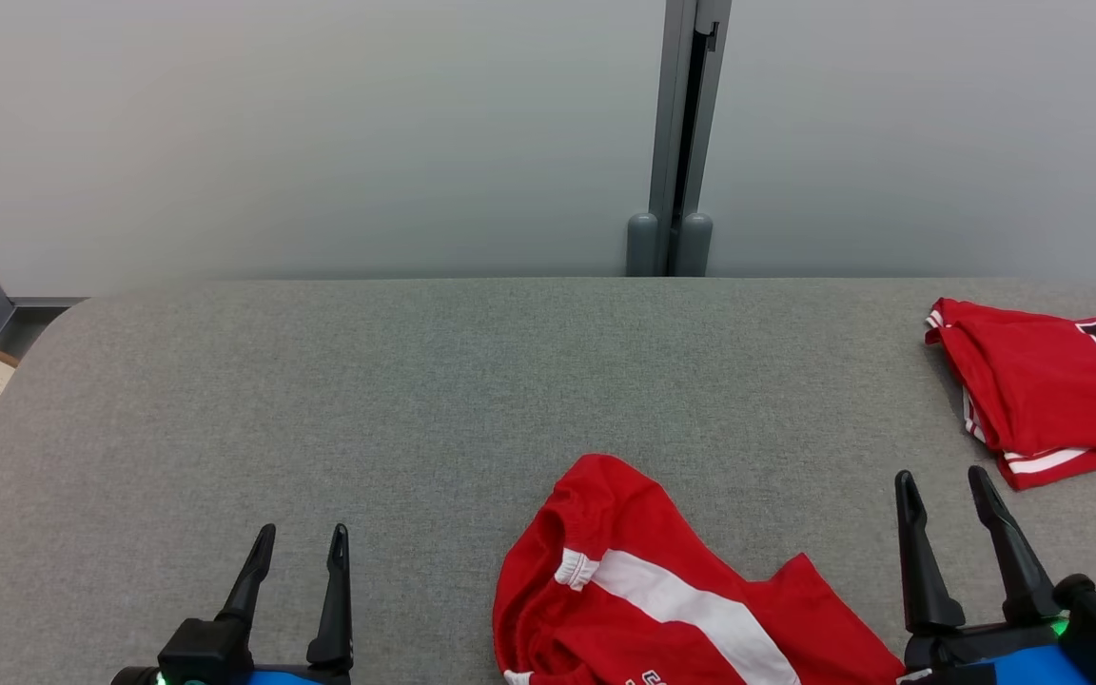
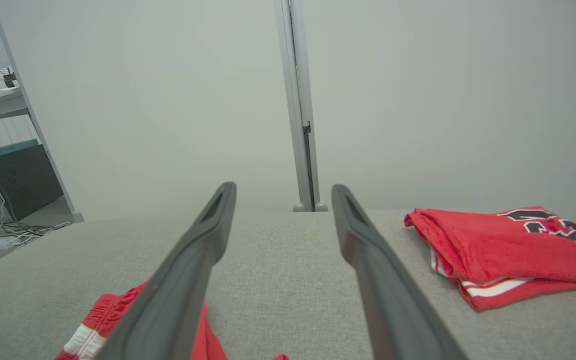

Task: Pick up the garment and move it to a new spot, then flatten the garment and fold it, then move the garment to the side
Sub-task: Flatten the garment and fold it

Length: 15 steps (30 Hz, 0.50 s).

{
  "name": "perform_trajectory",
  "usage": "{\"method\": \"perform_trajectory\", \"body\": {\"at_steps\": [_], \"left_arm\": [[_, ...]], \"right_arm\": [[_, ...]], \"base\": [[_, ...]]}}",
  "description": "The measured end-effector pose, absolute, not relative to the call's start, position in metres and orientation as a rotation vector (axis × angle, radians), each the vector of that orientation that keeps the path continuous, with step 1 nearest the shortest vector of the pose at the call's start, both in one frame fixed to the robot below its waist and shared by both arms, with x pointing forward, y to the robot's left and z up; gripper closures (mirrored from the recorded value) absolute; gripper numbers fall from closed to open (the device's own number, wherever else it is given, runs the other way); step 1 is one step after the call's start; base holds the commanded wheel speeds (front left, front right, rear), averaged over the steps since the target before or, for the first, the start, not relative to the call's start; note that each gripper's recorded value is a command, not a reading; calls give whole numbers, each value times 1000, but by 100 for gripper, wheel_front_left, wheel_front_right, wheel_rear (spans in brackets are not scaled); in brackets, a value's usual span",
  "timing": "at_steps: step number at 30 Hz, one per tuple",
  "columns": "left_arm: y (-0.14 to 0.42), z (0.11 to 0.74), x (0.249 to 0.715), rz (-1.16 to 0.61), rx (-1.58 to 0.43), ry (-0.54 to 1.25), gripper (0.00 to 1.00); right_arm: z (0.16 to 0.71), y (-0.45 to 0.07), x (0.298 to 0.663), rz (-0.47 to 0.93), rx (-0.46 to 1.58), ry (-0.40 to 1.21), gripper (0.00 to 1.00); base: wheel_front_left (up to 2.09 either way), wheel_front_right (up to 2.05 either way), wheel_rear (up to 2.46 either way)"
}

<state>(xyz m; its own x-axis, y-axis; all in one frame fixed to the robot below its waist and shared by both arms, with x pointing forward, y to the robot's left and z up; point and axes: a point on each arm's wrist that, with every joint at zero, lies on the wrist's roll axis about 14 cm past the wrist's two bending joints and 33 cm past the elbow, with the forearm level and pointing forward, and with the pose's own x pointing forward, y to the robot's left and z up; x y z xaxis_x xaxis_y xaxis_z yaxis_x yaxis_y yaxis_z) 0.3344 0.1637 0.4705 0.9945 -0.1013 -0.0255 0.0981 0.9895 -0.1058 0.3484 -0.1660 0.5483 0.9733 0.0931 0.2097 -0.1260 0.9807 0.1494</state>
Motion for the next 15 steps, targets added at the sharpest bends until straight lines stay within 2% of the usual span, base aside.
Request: {"method": "perform_trajectory", "body": {"at_steps": [9,15], "left_arm": [[149,470,334,-146,-94,34,0],[100,468,327,-312,-56,47,0]], "right_arm": [[525,-159,357,123,153,-141,0],[528,-165,356,106,152,-151,0]], "base": [[0,0,0],[0,0,0]]}}
